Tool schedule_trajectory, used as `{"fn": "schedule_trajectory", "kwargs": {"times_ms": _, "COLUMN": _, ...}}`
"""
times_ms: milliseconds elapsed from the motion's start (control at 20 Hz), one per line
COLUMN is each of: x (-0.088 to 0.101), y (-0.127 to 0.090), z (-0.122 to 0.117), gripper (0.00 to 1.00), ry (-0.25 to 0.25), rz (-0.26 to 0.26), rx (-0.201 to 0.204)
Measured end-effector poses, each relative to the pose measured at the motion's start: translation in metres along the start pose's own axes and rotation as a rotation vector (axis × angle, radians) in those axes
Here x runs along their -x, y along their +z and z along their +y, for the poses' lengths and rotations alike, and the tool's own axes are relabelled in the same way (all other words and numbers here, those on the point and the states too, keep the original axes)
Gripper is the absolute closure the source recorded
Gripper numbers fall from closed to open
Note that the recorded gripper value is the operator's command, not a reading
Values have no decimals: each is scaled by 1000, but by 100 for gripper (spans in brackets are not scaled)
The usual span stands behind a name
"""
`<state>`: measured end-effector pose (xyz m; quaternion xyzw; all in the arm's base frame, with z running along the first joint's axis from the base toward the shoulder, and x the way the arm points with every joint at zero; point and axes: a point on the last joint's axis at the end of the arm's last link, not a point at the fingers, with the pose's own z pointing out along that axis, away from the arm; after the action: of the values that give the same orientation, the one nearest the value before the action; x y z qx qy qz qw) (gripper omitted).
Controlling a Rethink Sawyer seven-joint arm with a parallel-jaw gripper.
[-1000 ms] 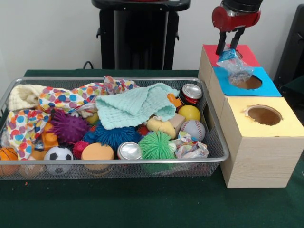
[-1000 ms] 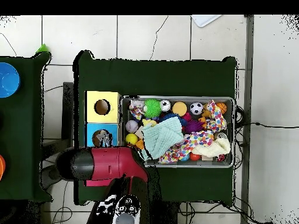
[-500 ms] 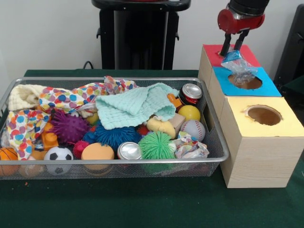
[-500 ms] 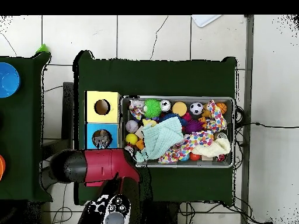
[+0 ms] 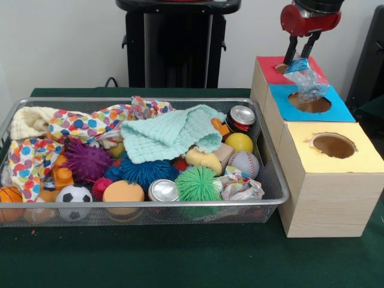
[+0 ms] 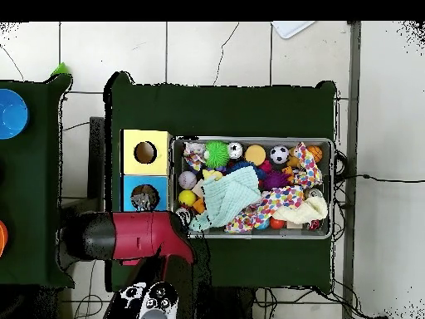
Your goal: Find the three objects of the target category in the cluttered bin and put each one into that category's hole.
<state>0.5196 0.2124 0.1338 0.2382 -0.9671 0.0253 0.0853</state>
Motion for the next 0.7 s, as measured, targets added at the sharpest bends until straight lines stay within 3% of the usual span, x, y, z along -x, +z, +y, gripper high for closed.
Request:
{"fn": "schedule_trajectory", "kwargs": {"times_ms": 100, "x": 4, "y": -7, "z": 0, "gripper": 100, "ry": 11, "rz": 3, "rx": 1}}
{"fn": "schedule_trajectory", "kwargs": {"times_ms": 150, "x": 9, "y": -12, "z": 0, "gripper": 0, "ry": 16, "rz": 1, "rx": -3}}
{"fn": "schedule_trajectory", "kwargs": {"times_ms": 700, "x": 21, "y": -26, "z": -8, "gripper": 0, "ry": 57, "rz": -29, "rx": -19}}
